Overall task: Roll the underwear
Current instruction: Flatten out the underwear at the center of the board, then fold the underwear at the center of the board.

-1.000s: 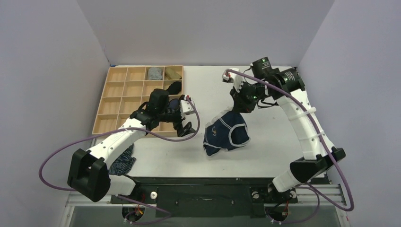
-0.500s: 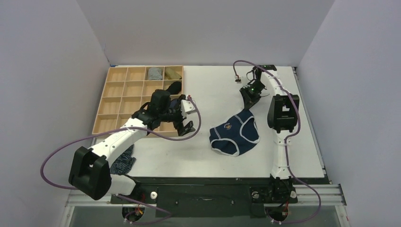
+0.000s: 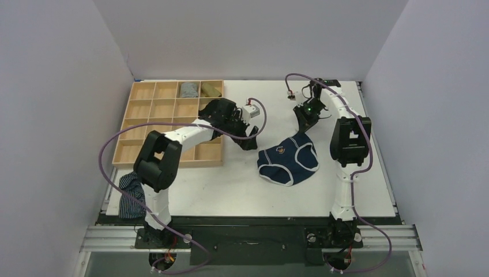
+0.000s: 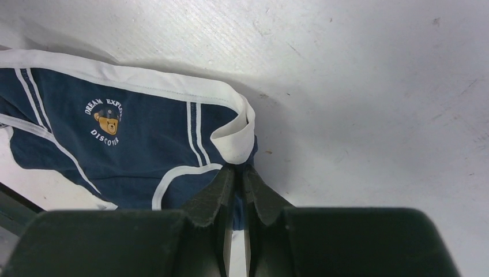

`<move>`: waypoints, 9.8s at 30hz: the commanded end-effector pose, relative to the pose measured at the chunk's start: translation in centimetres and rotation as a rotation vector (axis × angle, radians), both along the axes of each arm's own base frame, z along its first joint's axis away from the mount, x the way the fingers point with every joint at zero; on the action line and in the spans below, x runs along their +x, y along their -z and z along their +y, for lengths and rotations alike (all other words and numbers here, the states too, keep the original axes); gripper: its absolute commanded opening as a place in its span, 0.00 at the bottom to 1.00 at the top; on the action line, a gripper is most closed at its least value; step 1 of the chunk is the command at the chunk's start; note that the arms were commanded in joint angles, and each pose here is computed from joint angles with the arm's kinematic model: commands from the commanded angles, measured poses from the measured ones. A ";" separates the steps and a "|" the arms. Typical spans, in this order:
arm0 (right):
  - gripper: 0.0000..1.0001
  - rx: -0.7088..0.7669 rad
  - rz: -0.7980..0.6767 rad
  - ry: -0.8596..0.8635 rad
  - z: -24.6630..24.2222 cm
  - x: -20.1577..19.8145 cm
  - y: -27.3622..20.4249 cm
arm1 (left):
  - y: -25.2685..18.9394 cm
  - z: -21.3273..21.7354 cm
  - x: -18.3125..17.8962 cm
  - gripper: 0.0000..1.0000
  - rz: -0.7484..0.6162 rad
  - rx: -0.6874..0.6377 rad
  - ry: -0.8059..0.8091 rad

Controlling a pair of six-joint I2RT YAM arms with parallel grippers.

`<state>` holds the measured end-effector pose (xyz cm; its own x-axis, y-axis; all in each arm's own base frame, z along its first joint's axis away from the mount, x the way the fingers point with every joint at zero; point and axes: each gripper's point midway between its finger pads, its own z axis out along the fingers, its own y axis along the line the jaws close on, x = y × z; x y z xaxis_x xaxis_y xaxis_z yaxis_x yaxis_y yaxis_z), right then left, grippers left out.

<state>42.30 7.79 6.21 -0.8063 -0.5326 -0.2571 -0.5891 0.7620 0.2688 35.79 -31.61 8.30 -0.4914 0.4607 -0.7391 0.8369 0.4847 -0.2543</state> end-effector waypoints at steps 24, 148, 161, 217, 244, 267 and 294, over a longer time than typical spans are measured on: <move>0.06 0.082 -0.098 0.023 0.3 -0.4 -4.1 | 4.4 -5.0 -1.2 0.01 0.483 -0.153 -0.032; 0.46 0.013 -0.050 0.309 -2.5 -7.1 0.8 | -2.1 -13.0 -10.3 0.92 -0.340 0.246 0.312; 0.46 0.048 0.072 0.335 -1.9 -9.2 2.9 | 1.6 -14.1 -11.0 0.77 -0.314 0.342 0.292; 0.00 -0.306 -0.045 0.208 -4.4 -4.8 -4.6 | -5.1 0.7 -3.8 0.81 -0.240 0.271 -0.003; 0.00 -0.311 -0.069 -0.121 13.6 -5.9 -2.4 | -6.7 9.2 -5.1 0.81 -0.267 0.308 -0.140; 0.00 -0.224 -0.182 -0.210 18.3 -7.9 -7.2 | -7.1 11.3 -5.8 0.81 -0.238 0.240 -0.144; 0.00 -0.197 -0.341 -0.339 22.8 -12.9 -11.6 | -11.6 18.8 -4.1 0.81 -0.227 0.201 -0.320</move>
